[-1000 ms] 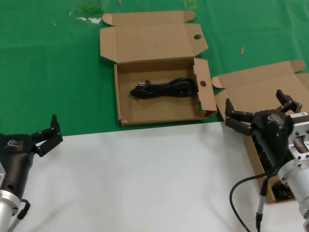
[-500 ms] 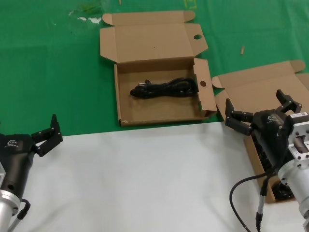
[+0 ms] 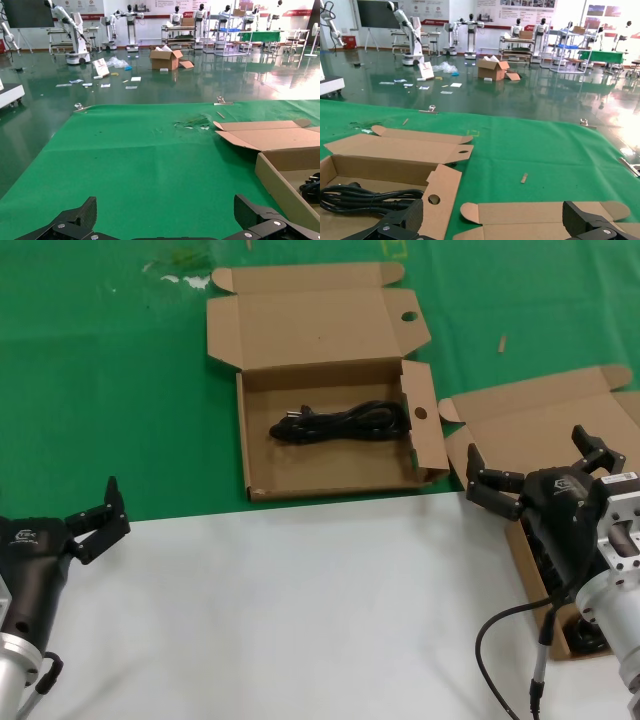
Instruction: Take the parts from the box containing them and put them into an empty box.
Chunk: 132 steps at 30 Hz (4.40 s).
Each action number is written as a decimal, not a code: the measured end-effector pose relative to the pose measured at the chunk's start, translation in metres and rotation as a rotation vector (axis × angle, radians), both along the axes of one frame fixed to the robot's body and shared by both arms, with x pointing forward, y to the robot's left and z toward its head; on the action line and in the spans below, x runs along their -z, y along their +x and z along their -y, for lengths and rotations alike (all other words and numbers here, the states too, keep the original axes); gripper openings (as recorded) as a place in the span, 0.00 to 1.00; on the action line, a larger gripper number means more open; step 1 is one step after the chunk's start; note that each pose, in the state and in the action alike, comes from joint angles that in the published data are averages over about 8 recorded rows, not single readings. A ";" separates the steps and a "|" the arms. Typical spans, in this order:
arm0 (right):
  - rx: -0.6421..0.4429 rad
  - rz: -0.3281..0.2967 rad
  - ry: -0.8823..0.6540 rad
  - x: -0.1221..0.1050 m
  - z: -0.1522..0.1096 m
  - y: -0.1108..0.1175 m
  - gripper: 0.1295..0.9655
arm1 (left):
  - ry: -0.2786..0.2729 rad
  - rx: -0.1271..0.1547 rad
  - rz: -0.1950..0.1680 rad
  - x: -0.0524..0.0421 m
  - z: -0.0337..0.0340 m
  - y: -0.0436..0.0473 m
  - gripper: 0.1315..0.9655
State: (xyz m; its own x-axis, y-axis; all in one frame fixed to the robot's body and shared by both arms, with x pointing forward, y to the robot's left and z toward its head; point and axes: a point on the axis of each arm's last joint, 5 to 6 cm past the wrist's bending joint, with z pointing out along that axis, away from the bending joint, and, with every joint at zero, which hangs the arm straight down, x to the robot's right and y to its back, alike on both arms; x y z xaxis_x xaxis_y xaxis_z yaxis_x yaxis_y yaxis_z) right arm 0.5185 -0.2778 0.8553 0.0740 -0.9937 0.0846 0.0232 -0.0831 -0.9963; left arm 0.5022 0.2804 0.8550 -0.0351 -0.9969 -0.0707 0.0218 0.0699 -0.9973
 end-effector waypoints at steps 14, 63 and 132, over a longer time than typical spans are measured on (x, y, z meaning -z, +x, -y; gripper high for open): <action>0.000 0.000 0.000 0.000 0.000 0.000 1.00 | 0.000 0.000 0.000 0.0000 0.0000 0.0000 1.00; 0.000 0.000 0.000 0.000 0.000 0.000 1.00 | 0.000 0.000 0.000 0.0000 0.0000 0.0000 1.00; 0.000 0.000 0.000 0.000 0.000 0.000 1.00 | 0.000 0.000 0.000 0.0000 0.0000 0.0000 1.00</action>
State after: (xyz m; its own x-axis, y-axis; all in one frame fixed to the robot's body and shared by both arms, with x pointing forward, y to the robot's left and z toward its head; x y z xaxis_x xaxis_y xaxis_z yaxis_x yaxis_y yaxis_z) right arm 0.5185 -0.2778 0.8553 0.0740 -0.9937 0.0846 0.0232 -0.0831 -0.9963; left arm 0.5022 0.2804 0.8550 -0.0351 -0.9969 -0.0707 0.0218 0.0699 -0.9973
